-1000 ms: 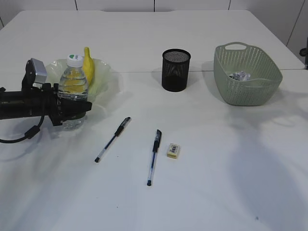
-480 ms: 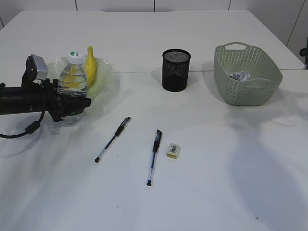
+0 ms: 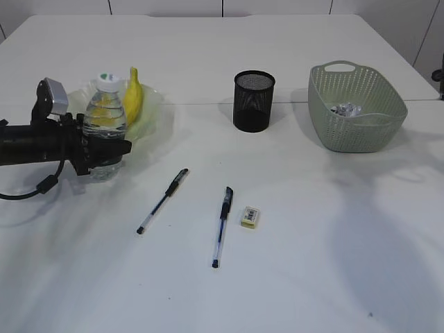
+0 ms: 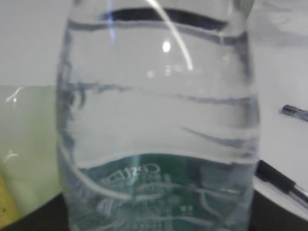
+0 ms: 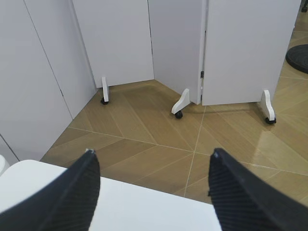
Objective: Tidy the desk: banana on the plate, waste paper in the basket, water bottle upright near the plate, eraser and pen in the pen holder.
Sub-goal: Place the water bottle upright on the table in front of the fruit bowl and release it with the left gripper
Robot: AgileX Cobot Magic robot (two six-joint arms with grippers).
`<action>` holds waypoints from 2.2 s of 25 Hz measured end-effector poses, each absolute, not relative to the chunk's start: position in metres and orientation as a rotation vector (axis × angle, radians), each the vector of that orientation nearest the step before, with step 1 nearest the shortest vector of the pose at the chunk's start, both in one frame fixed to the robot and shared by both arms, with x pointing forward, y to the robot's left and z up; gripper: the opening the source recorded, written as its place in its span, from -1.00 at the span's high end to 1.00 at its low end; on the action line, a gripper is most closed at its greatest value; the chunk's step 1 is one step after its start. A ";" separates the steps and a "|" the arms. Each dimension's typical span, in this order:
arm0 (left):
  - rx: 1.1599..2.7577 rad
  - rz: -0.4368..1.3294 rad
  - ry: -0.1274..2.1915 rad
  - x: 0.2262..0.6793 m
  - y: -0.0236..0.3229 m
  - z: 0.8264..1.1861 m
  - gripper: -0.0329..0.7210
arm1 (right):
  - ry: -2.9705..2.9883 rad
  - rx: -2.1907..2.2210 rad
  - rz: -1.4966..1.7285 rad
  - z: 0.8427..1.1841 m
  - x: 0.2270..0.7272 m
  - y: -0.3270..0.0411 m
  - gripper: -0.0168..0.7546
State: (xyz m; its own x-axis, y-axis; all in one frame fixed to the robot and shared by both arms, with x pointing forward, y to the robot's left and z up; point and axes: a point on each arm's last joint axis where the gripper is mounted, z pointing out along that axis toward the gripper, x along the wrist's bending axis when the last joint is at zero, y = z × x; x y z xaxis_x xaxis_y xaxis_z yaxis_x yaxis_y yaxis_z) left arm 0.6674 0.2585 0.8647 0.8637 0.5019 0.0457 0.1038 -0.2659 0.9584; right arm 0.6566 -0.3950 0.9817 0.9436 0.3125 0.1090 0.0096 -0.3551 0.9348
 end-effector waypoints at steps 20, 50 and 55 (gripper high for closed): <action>1.807 0.368 0.404 0.664 0.240 0.866 -0.09 | 0.257 1.912 0.306 0.982 0.657 -0.395 -0.41; 1.813 0.359 0.392 0.663 0.234 0.866 -0.09 | 0.269 1.911 0.301 0.982 0.657 -0.395 -0.41; 1.825 0.365 0.401 0.664 0.235 0.865 -0.09 | 0.269 1.911 0.301 0.982 0.657 -0.395 -0.41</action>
State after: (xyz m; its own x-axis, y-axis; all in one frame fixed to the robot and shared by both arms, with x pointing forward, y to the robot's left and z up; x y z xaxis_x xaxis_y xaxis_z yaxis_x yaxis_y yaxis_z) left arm 0.6641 0.2346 0.8649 0.8923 0.4491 0.0449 0.0866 -0.2679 0.9595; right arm 0.6570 -0.3948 0.9815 0.9414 0.3277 0.0792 0.0419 -0.3468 0.9370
